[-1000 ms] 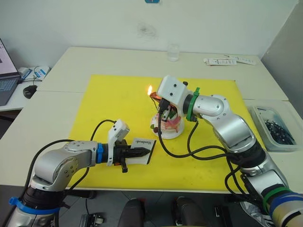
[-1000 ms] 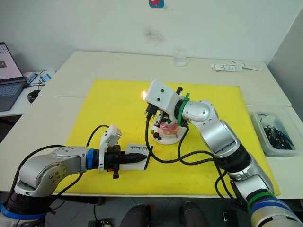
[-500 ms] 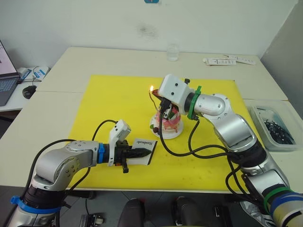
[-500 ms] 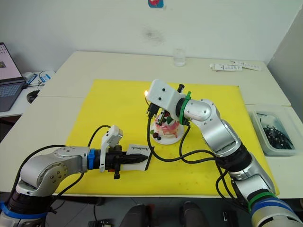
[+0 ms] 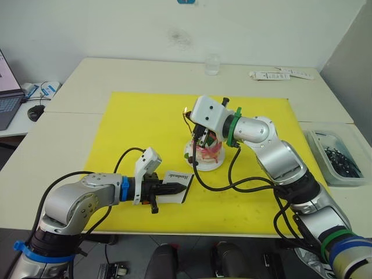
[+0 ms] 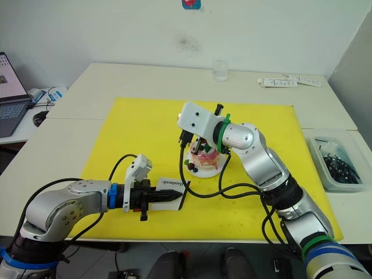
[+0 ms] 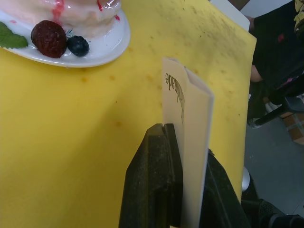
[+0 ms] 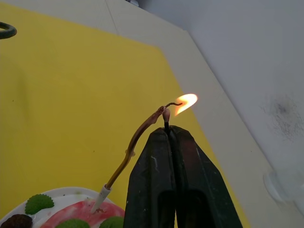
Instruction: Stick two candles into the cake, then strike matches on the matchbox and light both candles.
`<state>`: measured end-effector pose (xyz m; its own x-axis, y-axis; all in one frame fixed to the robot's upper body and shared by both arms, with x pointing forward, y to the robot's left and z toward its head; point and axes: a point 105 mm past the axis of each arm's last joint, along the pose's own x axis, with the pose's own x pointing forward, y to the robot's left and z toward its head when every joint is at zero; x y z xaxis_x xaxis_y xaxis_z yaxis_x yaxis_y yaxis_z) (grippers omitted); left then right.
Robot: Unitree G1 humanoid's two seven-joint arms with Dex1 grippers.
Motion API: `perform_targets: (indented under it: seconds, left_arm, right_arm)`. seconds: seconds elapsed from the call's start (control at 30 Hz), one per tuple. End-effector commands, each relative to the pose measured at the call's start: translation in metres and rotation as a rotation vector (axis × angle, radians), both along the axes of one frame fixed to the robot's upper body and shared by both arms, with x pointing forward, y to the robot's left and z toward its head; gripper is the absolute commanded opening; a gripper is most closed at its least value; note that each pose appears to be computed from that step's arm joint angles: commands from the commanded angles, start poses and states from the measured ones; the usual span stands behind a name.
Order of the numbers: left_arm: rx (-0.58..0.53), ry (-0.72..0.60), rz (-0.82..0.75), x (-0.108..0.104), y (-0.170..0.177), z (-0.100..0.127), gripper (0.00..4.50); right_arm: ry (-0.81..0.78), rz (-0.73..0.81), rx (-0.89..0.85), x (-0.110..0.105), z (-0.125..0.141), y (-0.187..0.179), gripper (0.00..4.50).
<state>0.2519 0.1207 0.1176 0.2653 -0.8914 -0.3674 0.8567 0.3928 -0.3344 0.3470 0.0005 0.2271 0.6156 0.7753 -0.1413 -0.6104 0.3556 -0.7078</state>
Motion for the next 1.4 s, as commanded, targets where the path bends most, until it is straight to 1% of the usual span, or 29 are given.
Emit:
perform_targets:
  seconds: [0.03,1.17,1.27,1.4]
  left_arm:
    - [-0.029,-0.023,-0.051,-0.005,-0.009,0.008,0.0]
    - [-0.026,-0.015,-0.06,-0.005,-0.009,0.009,0.0]
    - [-0.025,-0.014,-0.062,-0.006,-0.009,0.008,0.0]
    - [-0.027,-0.012,-0.065,-0.006,-0.009,0.008,0.0]
  right_arm:
    - [-0.066,0.019,0.014,-0.003,0.017,0.003,0.04]
    - [-0.062,0.021,0.013,-0.004,0.016,0.0,0.04]
    - [-0.065,0.016,0.02,-0.004,0.017,-0.001,0.04]
    - [-0.073,-0.013,0.082,-0.001,0.03,-0.005,0.04]
